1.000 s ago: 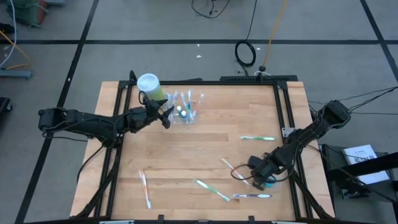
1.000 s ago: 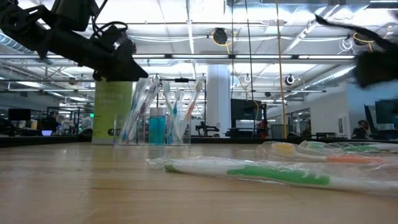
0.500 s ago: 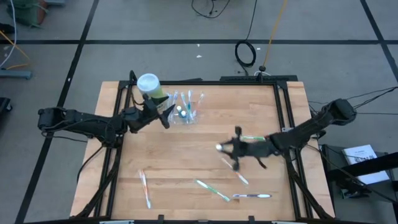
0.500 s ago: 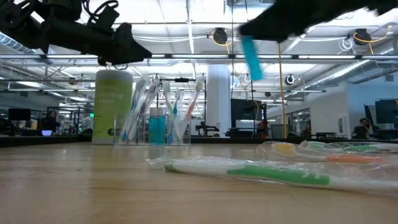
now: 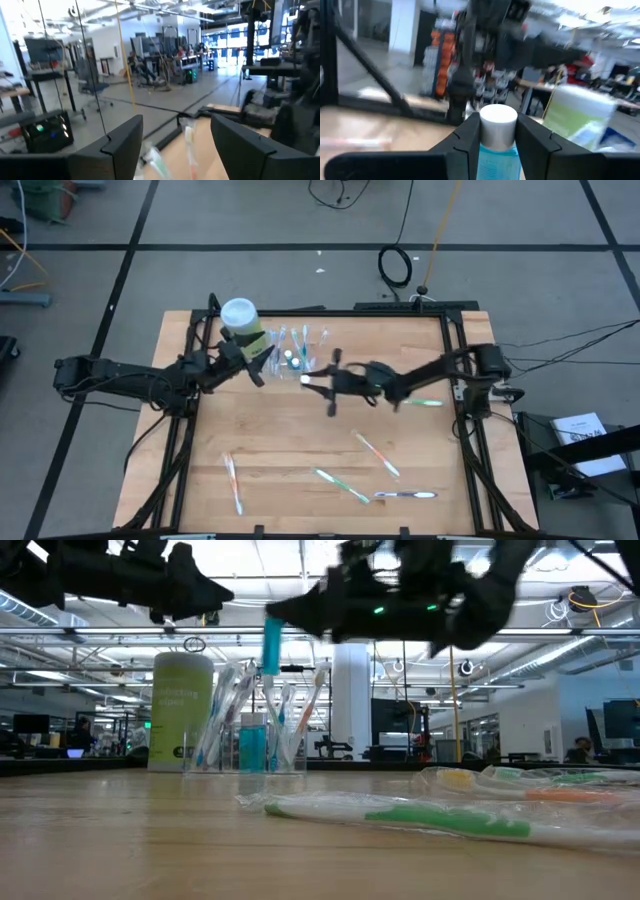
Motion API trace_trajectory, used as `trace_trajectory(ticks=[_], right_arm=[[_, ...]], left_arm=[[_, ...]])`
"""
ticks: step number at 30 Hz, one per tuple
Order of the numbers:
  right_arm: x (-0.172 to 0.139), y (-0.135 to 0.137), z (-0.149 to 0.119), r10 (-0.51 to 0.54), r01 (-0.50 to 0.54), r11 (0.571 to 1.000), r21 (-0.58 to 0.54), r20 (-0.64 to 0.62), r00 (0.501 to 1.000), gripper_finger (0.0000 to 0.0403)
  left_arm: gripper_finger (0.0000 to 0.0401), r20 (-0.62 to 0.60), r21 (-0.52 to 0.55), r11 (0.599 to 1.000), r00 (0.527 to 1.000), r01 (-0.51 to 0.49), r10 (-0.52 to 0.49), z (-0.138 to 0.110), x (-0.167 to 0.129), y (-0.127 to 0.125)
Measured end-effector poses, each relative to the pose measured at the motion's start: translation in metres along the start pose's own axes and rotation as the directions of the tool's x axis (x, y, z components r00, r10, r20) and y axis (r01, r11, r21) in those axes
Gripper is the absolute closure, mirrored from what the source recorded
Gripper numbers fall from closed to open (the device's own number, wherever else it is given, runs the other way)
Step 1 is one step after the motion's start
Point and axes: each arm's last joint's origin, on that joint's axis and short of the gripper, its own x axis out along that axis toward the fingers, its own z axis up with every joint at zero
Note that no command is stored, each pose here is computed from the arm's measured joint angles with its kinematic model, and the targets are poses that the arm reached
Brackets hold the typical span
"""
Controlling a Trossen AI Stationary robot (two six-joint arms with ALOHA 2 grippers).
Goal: Pick & Place toothbrushing station
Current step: Put the blue mouthwash into the transparent organizer
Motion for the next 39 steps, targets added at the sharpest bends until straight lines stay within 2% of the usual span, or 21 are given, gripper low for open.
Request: trace_trajectory(ticks=[2,5,8,12,17,23,27,30,39], right_arm=[[0.021,-0.006,-0.007,0.009,-0.011,1.0,-0.029,-0.048,0.999,0.031],[0.046,-0.018,-0.011,-0.073,0.069,0.997,-0.044,-0.09,0.993,0.031],[0.063,-0.033,-0.015,-0.144,0.142,0.989,-0.028,-0.073,0.987,0.031],[0.078,-0.045,-0.033,-0.167,0.169,0.986,0.01,-0.102,0.981,0.031],[0.081,-0.049,-0.052,-0.178,0.189,0.981,0.053,-0.157,0.971,0.031],[0.08,-0.051,-0.055,-0.243,0.256,0.966,0.043,-0.197,0.95,0.031],[0.08,-0.051,-0.056,-0.242,0.259,0.964,0.059,-0.206,0.948,0.0309],[0.078,-0.05,-0.062,-0.229,0.261,0.961,0.089,-0.268,0.936,0.0307],[0.074,-0.057,-0.075,-0.221,0.268,0.96,0.074,-0.38,0.898,0.0262]], left_arm=[[0.016,-0.022,-0.023,1.0,1.0,0.011,-0.012,-0.002,-0.001,-0.001],[0.016,-0.066,-0.02,1.0,0.998,0.02,-0.022,-0.007,-0.001,-0.002],[0.016,-0.096,0.024,0.999,0.995,0.028,-0.026,-0.01,-0.001,-0.002],[0.016,-0.089,0.078,0.997,0.996,0.01,-0.003,-0.008,-0.003,-0.002],[0.016,-0.083,0.092,0.995,0.996,-0.035,0.043,-0.005,-0.006,-0.002],[0.016,-0.065,0.109,0.993,0.997,-0.034,0.041,-0.002,-0.008,-0.002],[0.016,-0.062,0.1,0.994,0.997,-0.035,0.041,-0.001,-0.009,-0.002],[0.016,-0.065,0.101,0.994,0.997,-0.034,0.041,-0.001,-0.009,-0.002],[0.016,-0.066,0.099,0.995,0.997,-0.034,0.041,-0.001,-0.009,-0.002]])
